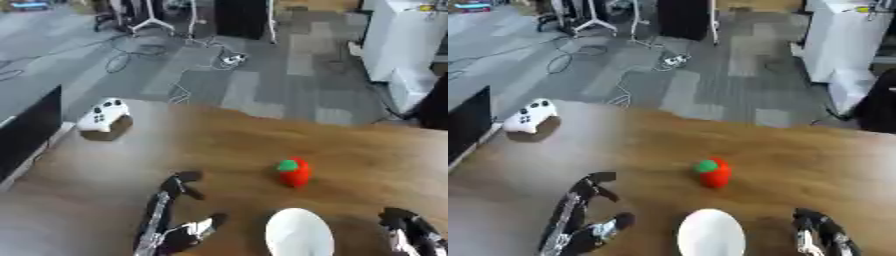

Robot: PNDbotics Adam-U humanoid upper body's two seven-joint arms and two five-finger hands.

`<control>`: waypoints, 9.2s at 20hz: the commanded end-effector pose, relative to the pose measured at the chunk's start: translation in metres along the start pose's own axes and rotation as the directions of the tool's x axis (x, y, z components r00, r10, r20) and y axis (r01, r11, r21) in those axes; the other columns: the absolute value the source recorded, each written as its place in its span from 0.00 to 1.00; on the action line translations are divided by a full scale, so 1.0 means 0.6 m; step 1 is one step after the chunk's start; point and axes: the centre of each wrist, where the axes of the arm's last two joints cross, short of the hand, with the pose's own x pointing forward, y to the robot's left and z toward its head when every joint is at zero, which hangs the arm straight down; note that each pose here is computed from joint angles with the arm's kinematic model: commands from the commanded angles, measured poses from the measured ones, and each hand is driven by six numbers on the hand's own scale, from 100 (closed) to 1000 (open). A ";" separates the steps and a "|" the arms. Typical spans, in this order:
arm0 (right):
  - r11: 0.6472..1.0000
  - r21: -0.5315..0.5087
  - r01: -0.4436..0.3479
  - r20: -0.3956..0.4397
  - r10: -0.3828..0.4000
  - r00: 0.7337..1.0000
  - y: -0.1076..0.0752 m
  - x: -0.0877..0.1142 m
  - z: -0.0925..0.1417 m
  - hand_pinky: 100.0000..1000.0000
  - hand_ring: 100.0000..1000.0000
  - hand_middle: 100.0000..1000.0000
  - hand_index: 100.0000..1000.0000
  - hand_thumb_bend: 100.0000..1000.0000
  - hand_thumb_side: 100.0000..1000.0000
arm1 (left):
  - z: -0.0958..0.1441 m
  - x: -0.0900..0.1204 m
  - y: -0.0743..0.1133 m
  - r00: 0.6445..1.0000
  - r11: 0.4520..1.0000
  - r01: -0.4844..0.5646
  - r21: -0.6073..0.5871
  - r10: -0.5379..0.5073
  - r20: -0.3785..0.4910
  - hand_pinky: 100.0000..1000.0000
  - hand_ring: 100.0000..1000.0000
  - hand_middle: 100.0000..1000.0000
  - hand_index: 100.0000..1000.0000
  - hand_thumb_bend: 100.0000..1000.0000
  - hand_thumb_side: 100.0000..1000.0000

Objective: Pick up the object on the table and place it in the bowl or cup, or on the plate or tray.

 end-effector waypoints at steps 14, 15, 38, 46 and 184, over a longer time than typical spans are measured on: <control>1.000 0.021 -0.020 0.009 0.020 1.000 -0.006 0.005 -0.004 0.92 0.73 0.49 0.71 0.00 0.36 | -0.086 0.076 0.091 0.949 0.952 0.283 -0.121 -0.259 0.182 1.00 0.55 0.67 0.68 0.83 0.50; 0.999 0.024 -0.020 0.009 0.020 1.000 -0.005 0.004 -0.003 0.92 0.73 0.49 0.71 0.00 0.36 | -0.095 0.083 0.100 0.936 0.938 0.320 -0.136 -0.290 0.201 1.00 0.57 0.68 0.67 0.83 0.51; 0.997 0.071 -0.016 0.029 0.014 0.999 0.010 0.009 -0.015 0.92 0.73 0.49 0.71 0.00 0.36 | -0.206 0.091 0.140 0.963 0.928 0.255 -0.271 -0.219 0.157 1.00 0.65 0.68 0.66 0.94 0.60; 0.997 0.074 -0.011 0.036 0.009 0.999 0.013 0.011 -0.018 0.92 0.73 0.49 0.71 0.00 0.36 | -0.222 0.076 0.119 0.961 0.920 0.265 -0.289 -0.225 0.162 1.00 0.57 0.65 0.70 0.98 0.61; 0.980 0.198 -0.014 0.076 -0.001 0.997 0.005 0.017 -0.049 0.92 0.72 0.45 0.68 0.00 0.34 | -0.357 0.126 0.052 0.614 0.579 0.779 -0.242 -0.623 0.485 0.38 0.00 0.00 0.19 0.45 0.00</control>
